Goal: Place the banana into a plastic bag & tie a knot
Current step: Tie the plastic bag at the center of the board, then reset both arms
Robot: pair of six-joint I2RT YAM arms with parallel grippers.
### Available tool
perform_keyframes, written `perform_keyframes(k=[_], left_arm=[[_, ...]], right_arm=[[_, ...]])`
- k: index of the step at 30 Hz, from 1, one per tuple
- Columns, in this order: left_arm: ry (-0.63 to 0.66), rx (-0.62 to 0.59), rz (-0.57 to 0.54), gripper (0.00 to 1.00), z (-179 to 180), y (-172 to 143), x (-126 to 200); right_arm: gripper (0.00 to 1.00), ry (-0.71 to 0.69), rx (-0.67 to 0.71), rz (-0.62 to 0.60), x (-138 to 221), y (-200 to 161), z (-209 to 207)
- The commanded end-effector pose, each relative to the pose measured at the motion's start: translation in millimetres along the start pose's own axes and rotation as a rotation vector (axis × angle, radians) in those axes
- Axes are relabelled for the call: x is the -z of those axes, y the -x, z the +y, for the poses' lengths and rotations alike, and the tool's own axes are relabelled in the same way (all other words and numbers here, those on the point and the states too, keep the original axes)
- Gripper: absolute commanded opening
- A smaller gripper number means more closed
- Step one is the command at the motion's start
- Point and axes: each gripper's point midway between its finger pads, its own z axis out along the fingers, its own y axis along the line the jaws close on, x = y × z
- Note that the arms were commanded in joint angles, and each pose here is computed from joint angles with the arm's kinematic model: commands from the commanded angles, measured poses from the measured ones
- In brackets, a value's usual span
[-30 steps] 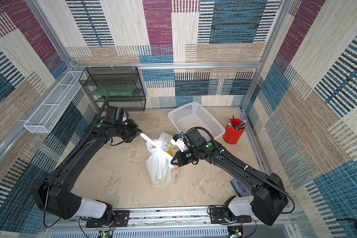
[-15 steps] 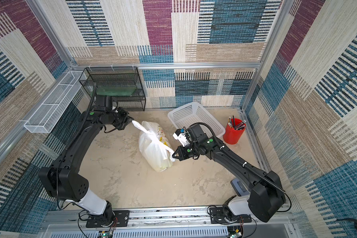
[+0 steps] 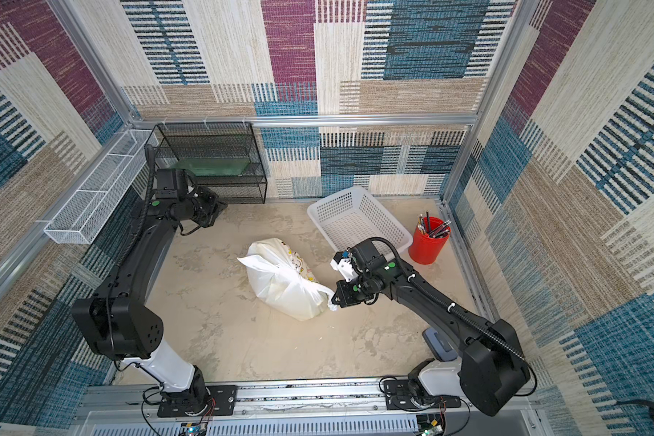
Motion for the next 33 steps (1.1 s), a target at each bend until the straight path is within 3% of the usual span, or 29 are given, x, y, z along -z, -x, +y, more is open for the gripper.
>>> perform_keyframes(k=[1, 5, 9, 11, 14, 18, 19, 20, 24, 30, 33], left_arm=[[-0.036, -0.065, 0.024, 0.00, -3.2, -9.8, 2.0], [-0.015, -0.101, 0.038, 0.00, 4.0, -24.1, 13.2], [0.013, -0.168, 0.031, 0.00, 5.0, -38.6, 32.8], [0.026, -0.213, 0.037, 0.00, 4.9, -48.9, 42.4], [0.021, -0.272, 0.052, 0.00, 5.1, -64.2, 55.6], [0.000, -0.304, 0.054, 0.00, 6.6, -75.0, 71.8], [-0.007, -0.318, 0.061, 0.00, 5.5, -77.3, 75.3], [-0.014, -0.336, 0.069, 0.00, 4.1, -79.5, 79.1], [-0.056, -0.459, 0.071, 0.00, -2.6, -86.5, 97.2], [-0.037, -0.723, -0.039, 0.00, 16.1, -87.0, 126.3], [0.044, -0.789, -0.154, 0.00, 38.5, -76.5, 143.4]], right_arm=[[0.00, -0.002, 0.014, -0.036, 2.9, 14.2, 4.9], [0.07, 0.003, 0.028, -0.068, 8.3, 26.4, 12.6], [0.42, -0.006, 0.051, -0.107, 16.5, 35.0, 17.9], [0.53, -0.020, 0.069, -0.146, 24.6, 42.3, 21.0], [0.63, -0.054, 0.094, -0.221, 39.8, 56.6, 23.6], [0.67, -0.075, 0.099, -0.323, 59.7, 77.1, 24.0], [0.76, -0.084, 0.093, -0.352, 65.4, 82.9, 22.1], [0.95, -0.093, 0.085, -0.385, 72.0, 88.8, 20.1], [0.95, -0.143, 0.021, -0.542, 100.9, 111.8, 2.9], [0.95, -0.246, -0.150, -0.823, 158.9, 124.1, -39.7], [0.95, -0.384, -0.195, -0.979, 190.0, 115.3, -61.5]])
